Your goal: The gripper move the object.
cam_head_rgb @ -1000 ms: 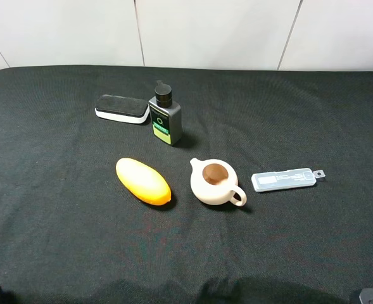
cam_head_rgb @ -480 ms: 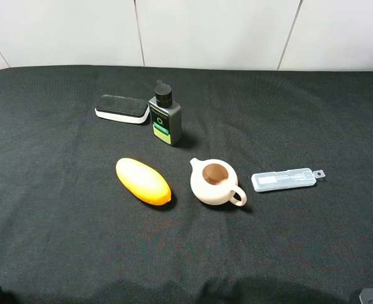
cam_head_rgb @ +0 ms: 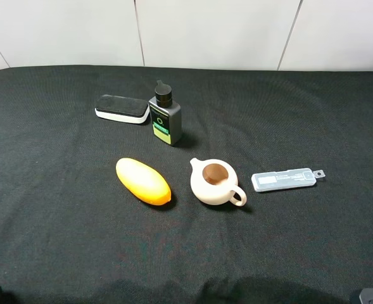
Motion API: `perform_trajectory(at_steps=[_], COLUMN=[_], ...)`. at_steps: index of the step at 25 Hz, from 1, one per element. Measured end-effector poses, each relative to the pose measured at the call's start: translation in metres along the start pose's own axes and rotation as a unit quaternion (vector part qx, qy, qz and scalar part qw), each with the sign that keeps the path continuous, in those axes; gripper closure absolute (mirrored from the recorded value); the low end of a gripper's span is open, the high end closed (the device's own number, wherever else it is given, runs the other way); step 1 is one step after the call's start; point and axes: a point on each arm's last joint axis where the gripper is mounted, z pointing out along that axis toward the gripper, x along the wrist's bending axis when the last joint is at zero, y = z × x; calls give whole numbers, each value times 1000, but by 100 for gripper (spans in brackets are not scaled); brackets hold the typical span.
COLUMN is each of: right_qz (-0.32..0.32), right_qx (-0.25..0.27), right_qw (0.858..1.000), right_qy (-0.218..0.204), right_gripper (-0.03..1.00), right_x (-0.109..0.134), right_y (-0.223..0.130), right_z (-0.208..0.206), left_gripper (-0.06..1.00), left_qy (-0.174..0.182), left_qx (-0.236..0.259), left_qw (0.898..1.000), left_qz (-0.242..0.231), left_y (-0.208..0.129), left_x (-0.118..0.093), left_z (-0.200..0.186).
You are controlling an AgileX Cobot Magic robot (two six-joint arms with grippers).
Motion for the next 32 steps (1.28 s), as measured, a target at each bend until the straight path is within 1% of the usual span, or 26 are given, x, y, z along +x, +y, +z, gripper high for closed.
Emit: perform_trajectory(at_steps=[8, 32], right_qz=[-12, -11], right_qx=[-1, -1], right_qw=[1000, 1000], right_qy=[16, 18], right_gripper=[27, 27], right_x=[-1, -1], right_y=[0, 0], right_z=[0, 0], left_gripper=[27, 27], left_qy=[0, 0], left_qx=[0, 0], left_qw=[1000, 1000], left_qz=[0, 0], left_y=[0, 0], left_x=[0, 0], left_z=[0, 0])
